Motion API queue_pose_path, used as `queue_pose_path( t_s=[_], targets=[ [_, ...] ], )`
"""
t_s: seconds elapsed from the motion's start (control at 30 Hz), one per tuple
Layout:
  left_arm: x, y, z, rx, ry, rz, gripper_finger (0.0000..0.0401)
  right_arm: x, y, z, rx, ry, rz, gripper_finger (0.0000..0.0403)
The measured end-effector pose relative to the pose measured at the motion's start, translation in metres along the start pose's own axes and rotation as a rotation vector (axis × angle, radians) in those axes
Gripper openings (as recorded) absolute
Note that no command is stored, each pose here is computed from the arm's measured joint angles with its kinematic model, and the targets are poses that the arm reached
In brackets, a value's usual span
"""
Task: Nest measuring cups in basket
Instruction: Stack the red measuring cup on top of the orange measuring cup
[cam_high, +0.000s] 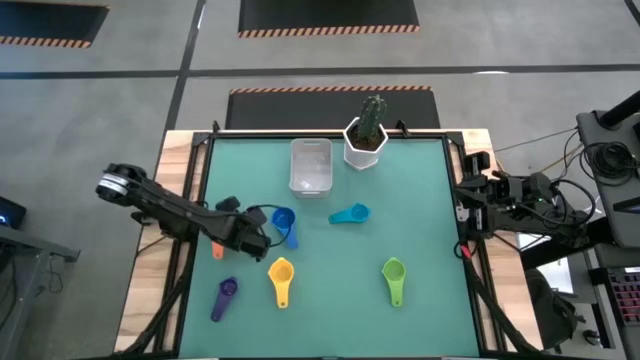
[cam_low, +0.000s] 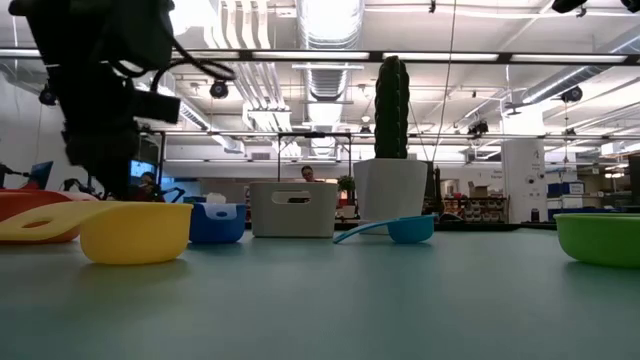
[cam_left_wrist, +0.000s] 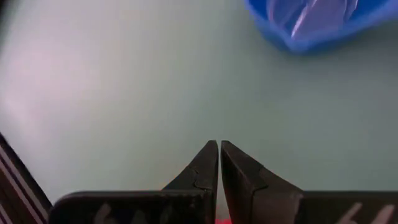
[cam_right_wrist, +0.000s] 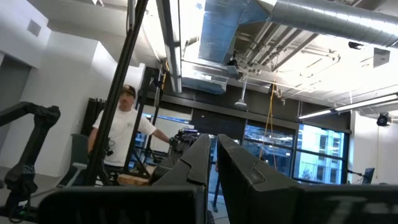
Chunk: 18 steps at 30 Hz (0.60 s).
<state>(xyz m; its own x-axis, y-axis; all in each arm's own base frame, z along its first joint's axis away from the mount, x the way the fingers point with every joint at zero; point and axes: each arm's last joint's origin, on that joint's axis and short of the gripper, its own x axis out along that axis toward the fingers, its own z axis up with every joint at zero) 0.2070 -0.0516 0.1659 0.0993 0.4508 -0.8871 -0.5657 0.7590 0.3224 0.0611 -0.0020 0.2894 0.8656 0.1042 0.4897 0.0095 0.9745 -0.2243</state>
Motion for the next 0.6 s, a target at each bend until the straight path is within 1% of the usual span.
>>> queue_pose_path(
  t_s=[0.13,0.27,0.47,0.6],
  targets=[
    [-0.001,-0.005,-0.005,0.016,0.075,-0.063,0.0,0.0,0.0,0.0,-0.002,0.0,0.0,0.0018],
    [-0.005,-0.009,-0.009,0.028,0.122,-0.114,0.0,0.0,0.0,0.0,0.0,0.0,0.0,0.0018],
    [-0.016,-0.015,-0.015,0.031,0.203,-0.166,0.0,0.0,0.0,0.0,0.0,0.0,0.0,0.0018],
    [-0.024,-0.016,-0.025,0.026,0.284,-0.164,0.0,0.0,0.0,0.0,0.0,0.0,0.0,0.0018]
  ],
)
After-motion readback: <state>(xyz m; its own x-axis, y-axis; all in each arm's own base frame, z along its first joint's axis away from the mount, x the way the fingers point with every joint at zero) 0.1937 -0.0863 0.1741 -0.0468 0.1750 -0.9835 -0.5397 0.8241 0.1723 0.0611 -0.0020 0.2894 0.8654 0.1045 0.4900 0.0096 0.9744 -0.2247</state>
